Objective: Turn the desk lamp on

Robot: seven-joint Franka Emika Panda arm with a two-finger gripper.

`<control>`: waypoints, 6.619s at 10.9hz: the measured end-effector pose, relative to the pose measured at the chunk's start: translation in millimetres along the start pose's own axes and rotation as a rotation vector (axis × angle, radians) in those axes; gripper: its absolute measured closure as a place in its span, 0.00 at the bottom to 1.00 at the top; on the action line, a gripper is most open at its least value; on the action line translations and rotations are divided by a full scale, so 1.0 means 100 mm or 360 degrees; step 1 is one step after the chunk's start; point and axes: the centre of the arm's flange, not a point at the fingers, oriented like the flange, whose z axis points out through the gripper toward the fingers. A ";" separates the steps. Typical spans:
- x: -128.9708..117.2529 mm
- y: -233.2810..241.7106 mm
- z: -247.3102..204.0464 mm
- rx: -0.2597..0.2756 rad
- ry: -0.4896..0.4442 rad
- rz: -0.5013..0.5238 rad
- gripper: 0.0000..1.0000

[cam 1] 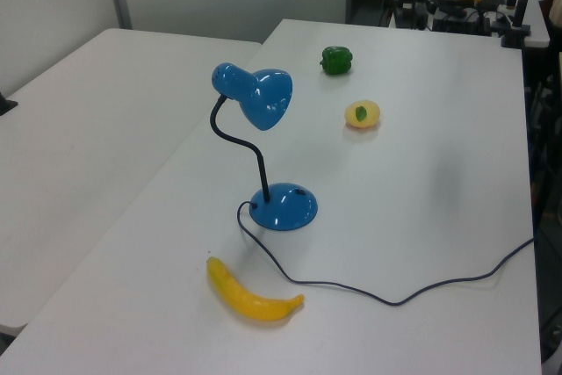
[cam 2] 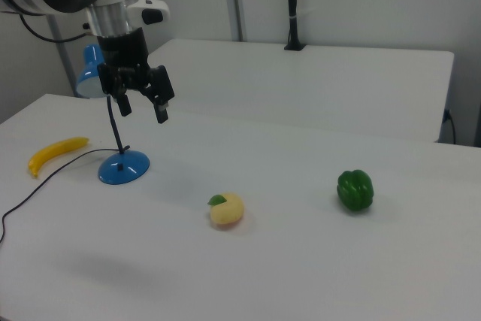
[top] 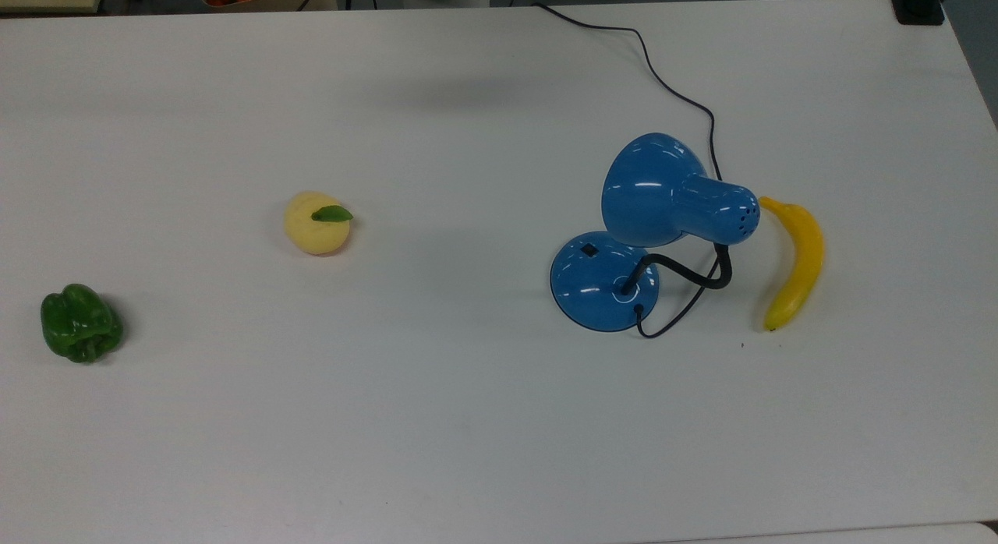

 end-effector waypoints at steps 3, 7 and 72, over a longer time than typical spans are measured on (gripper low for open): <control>0.00 0.08 0.00 0.0000 0.0000 0.0023 0.00; -0.01 0.10 0.00 0.0001 -0.0001 0.0029 0.00; 0.94 -2.91 2.55 0.0164 0.0560 -0.0684 0.99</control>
